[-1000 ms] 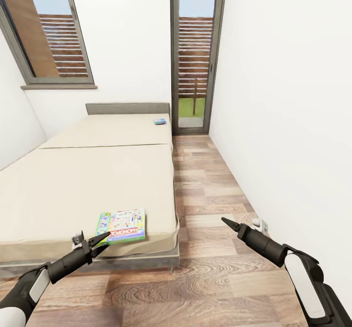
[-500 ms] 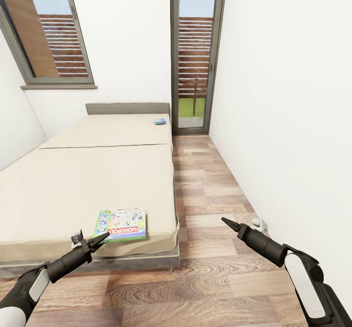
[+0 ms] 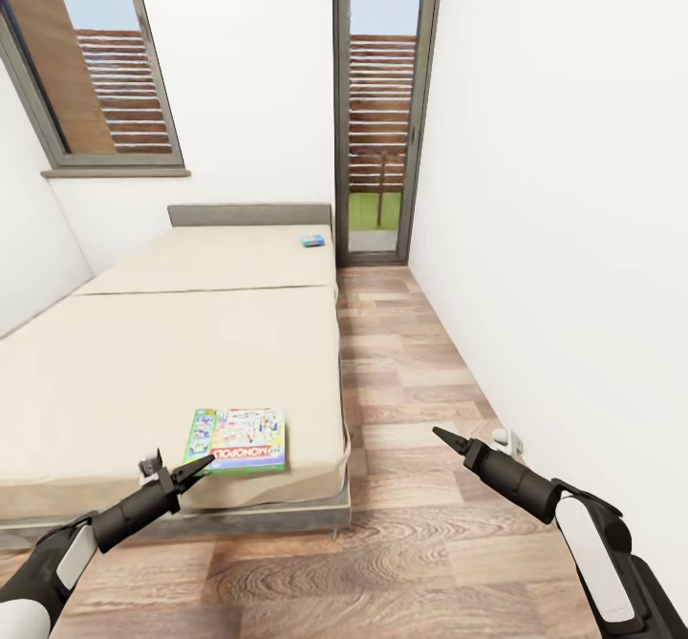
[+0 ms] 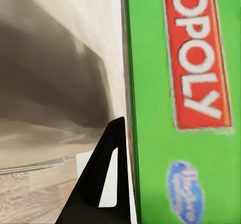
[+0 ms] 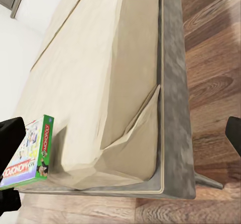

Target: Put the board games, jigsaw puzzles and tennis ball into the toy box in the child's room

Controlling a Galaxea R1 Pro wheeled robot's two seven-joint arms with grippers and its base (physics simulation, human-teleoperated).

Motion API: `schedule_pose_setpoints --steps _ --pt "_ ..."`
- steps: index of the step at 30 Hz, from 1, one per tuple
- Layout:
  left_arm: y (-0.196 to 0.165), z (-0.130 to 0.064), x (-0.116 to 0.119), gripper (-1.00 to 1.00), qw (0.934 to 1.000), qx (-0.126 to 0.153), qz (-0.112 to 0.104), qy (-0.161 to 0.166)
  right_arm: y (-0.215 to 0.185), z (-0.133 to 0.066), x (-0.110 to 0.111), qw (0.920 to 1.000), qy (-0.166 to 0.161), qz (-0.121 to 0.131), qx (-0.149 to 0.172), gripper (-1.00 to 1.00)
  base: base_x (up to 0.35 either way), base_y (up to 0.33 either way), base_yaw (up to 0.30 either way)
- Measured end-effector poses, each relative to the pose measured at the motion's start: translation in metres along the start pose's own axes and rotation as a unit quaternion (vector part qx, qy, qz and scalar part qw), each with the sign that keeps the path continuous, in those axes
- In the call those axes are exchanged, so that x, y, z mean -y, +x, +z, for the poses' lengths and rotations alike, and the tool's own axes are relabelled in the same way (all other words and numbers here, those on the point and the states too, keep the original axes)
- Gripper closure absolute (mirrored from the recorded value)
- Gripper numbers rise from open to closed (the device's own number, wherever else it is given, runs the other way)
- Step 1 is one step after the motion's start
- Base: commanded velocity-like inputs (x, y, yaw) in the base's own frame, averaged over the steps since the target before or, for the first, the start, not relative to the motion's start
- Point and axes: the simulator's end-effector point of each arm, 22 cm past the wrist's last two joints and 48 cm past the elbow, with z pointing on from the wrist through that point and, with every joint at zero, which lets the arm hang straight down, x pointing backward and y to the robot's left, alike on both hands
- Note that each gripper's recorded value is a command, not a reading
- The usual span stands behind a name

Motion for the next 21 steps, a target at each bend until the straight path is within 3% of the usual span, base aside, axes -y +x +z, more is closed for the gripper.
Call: schedule_pose_setpoints --steps 12,21 --pt "-0.028 0.005 0.056 1.00 0.9996 -0.026 -0.006 0.010 -0.019 -0.003 -0.019 1.0000 0.001 0.000 0.000 -1.00 0.000 0.000 0.000" --pt "-0.059 -0.017 0.082 1.00 0.9991 -0.041 0.008 -0.003 -0.018 -0.003 -0.018 1.0000 0.002 0.000 -0.001 -1.00 0.000 0.000 0.000"
